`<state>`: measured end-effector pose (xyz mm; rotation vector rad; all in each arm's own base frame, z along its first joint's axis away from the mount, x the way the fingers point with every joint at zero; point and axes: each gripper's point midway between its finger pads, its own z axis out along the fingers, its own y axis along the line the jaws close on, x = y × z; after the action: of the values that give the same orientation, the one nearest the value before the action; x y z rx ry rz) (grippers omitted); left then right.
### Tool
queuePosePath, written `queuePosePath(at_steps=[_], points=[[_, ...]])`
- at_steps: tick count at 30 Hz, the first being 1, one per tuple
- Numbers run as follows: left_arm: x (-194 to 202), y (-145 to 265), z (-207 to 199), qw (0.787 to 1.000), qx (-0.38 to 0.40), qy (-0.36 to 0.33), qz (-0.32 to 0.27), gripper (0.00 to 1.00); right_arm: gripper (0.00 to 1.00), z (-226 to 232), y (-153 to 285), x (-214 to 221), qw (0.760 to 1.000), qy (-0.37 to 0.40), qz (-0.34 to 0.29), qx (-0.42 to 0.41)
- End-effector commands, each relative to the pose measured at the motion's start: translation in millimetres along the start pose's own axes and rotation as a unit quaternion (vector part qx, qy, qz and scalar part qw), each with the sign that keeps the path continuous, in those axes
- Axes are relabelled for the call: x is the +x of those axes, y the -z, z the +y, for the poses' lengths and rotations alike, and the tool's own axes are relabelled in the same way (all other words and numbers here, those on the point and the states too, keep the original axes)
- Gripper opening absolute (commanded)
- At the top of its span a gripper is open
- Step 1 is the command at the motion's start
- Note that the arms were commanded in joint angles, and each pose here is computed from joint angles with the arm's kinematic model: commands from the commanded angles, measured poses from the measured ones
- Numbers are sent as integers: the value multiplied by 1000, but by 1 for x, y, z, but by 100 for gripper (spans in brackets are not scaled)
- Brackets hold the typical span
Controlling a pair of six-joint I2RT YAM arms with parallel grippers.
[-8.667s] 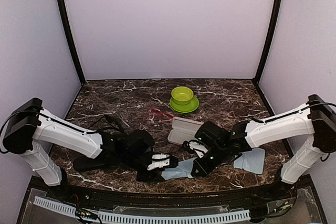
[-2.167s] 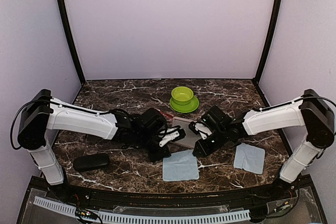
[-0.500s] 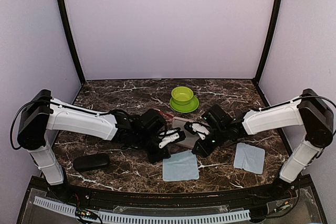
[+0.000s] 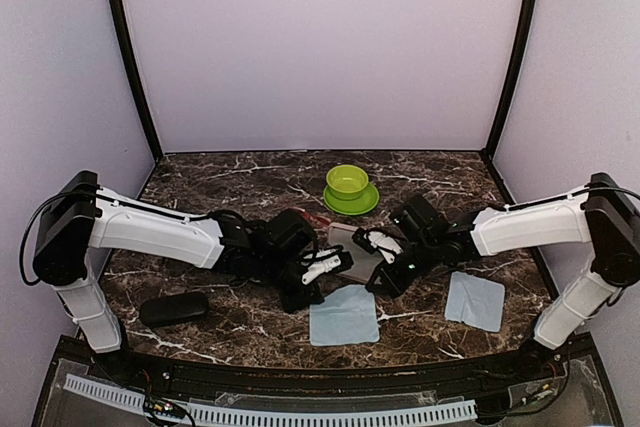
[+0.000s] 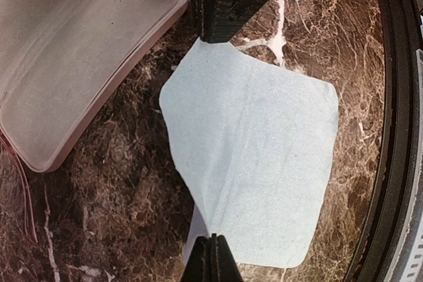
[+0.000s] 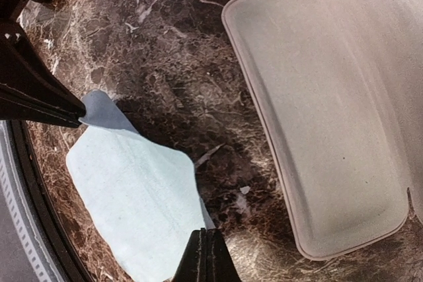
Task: Organize the sunglasses
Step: Pick up the glasses cleaning cloth from the corner of the board, then fold the glasses cleaning cloth at the corner of the board.
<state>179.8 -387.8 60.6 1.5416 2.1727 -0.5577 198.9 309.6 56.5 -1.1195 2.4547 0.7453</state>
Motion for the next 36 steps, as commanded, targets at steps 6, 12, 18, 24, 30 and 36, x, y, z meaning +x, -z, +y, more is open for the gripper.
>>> queuePosePath(at_steps=[6, 12, 18, 24, 30, 36], points=[[-4, 12, -22, 999, 24, -22, -15, 0, 0, 22, 10, 18, 999, 2, 13, -45], [4, 11, -28, 999, 26, -24, -6, 0, 0, 24, 7, 28, 999, -11, 25, -41], [12, 9, -35, 999, 30, -29, 5, 0, 0, 36, 8, 34, 998, -13, 31, -45], [20, 5, -43, 999, 35, -30, 17, 0, 0, 44, 5, 44, 998, -13, 47, -44], [28, 4, -50, 998, 39, -29, 27, 0, 0, 44, 4, 50, 998, -23, 53, -33], [34, 1, -57, 998, 43, -32, 38, 0, 0, 49, 6, 56, 997, -28, 56, -35]])
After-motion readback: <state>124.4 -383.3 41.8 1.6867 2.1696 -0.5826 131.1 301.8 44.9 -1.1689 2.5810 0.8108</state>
